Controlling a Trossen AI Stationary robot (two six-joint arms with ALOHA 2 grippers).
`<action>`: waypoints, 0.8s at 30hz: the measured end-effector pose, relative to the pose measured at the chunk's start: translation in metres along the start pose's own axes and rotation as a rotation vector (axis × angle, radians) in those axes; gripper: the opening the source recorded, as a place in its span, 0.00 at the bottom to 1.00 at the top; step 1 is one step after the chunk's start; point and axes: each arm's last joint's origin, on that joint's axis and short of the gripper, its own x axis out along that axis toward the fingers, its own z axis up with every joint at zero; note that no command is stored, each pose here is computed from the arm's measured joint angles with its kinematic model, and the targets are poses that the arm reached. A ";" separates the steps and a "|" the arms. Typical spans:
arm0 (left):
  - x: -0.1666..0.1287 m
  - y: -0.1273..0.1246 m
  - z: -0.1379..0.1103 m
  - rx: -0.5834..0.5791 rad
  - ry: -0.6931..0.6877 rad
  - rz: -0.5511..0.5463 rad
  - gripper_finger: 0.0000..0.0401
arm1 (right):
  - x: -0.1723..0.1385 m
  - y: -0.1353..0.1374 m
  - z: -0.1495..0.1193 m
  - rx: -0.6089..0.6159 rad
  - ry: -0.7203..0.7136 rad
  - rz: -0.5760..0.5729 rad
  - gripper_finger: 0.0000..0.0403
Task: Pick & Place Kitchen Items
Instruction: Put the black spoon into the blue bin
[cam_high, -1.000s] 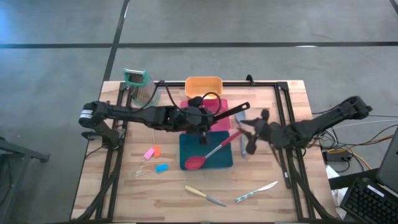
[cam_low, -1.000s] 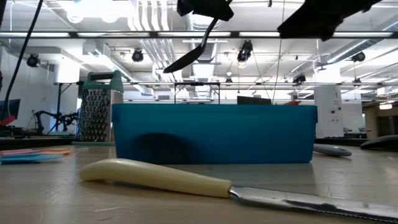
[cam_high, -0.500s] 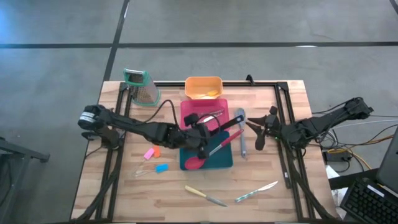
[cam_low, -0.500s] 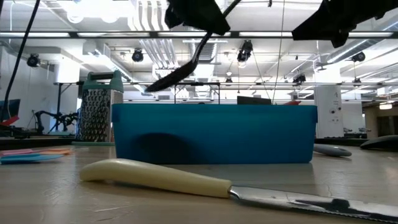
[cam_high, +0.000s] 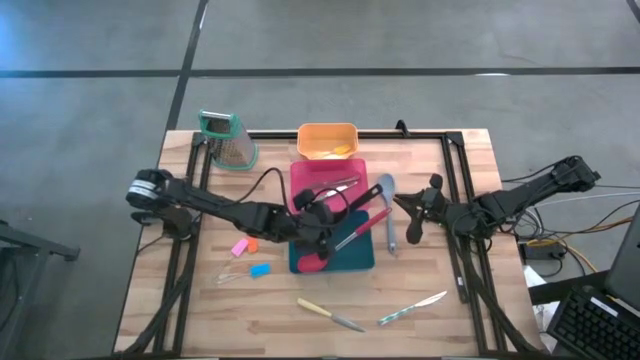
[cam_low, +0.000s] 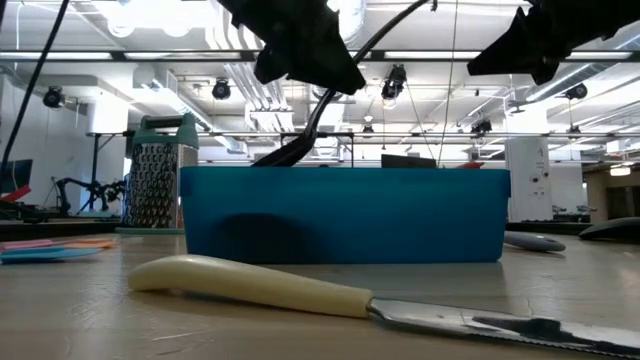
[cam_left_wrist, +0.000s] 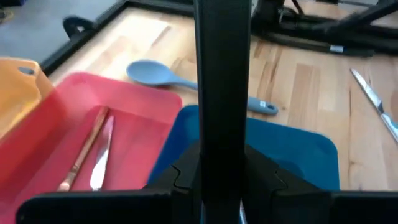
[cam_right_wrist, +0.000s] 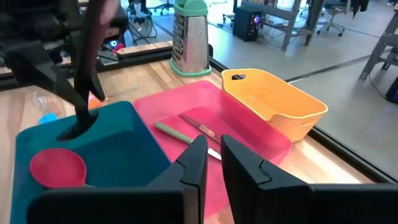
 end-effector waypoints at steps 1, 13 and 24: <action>0.002 0.000 -0.002 0.001 0.010 -0.003 0.18 | 0.000 0.000 0.000 0.000 0.000 0.000 0.10; 0.037 -0.003 -0.027 -0.015 0.111 -0.018 0.18 | 0.000 0.000 0.000 0.003 -0.002 0.001 0.17; 0.047 0.000 -0.033 -0.031 0.152 -0.045 0.18 | 0.000 0.000 0.000 0.003 -0.002 0.000 0.24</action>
